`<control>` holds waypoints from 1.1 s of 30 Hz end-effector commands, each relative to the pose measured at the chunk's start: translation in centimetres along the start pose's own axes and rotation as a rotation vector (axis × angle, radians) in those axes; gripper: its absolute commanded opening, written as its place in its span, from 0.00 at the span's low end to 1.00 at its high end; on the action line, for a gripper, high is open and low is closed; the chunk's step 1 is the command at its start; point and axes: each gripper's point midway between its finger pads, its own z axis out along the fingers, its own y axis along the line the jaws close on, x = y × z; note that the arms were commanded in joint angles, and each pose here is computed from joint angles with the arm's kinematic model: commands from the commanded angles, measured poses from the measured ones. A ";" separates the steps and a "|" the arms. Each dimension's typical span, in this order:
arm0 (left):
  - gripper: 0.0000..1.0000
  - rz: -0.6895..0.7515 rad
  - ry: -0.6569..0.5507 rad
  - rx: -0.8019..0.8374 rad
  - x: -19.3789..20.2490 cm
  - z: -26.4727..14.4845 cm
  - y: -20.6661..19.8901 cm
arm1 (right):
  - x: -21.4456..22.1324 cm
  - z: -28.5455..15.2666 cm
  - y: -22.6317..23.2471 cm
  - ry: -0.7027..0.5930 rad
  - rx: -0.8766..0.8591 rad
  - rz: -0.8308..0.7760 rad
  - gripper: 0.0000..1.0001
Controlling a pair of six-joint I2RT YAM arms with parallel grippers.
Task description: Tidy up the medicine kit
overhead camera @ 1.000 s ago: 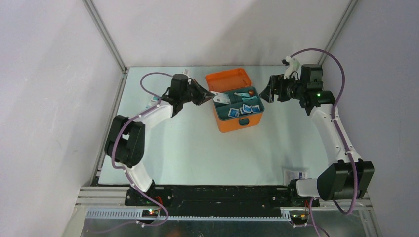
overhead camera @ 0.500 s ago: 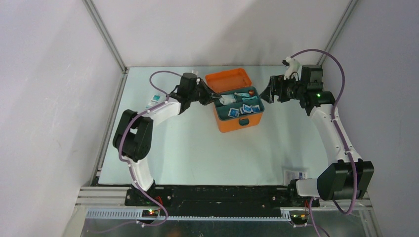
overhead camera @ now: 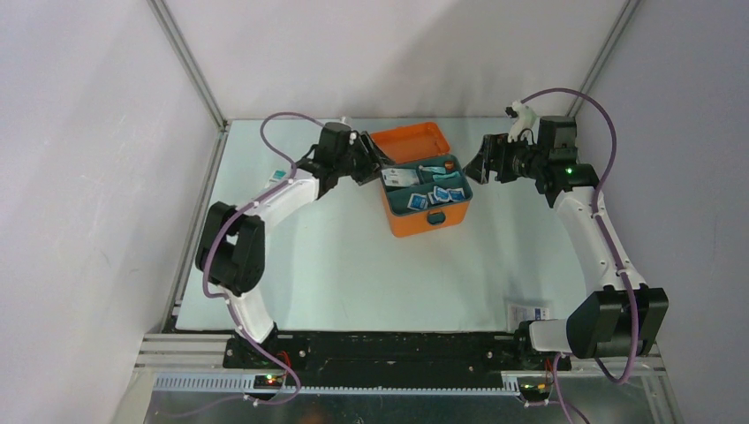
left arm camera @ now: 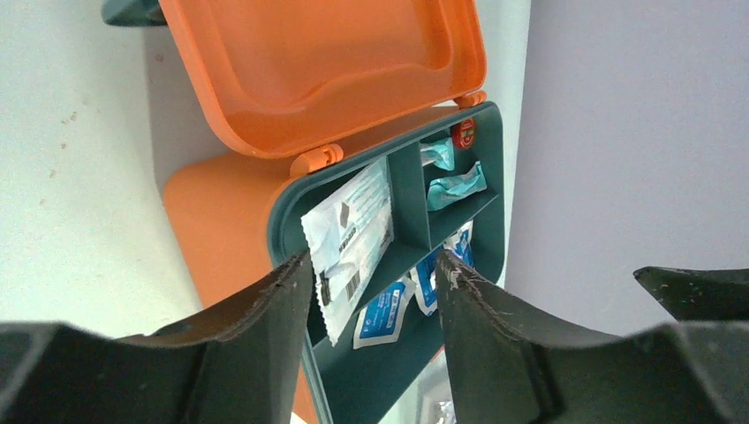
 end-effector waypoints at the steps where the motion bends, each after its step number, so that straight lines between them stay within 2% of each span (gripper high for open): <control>1: 0.59 0.177 -0.126 -0.010 -3.4 -3.5 -3.0 | -1.2 0.0 0.6 -0.043 -0.032 -0.002 0.86; 8: 0.61 0.319 -0.182 -0.075 -4.7 -5.3 -2.5 | -1.3 -0.1 0.8 -0.046 -0.040 0.001 0.86; 14: 0.60 0.401 -0.100 -0.019 -1.7 -3.6 -4.2 | -1.3 -0.2 0.7 -0.048 -0.036 -0.002 0.86; 24: 0.61 0.464 -0.032 -0.025 0.3 0.7 -4.6 | -0.9 -0.3 0.4 -0.034 -0.022 0.000 0.86; 33: 0.61 0.425 0.023 -0.133 1.9 3.0 -0.4 | -0.9 -0.2 0.2 -0.036 -0.018 0.005 0.86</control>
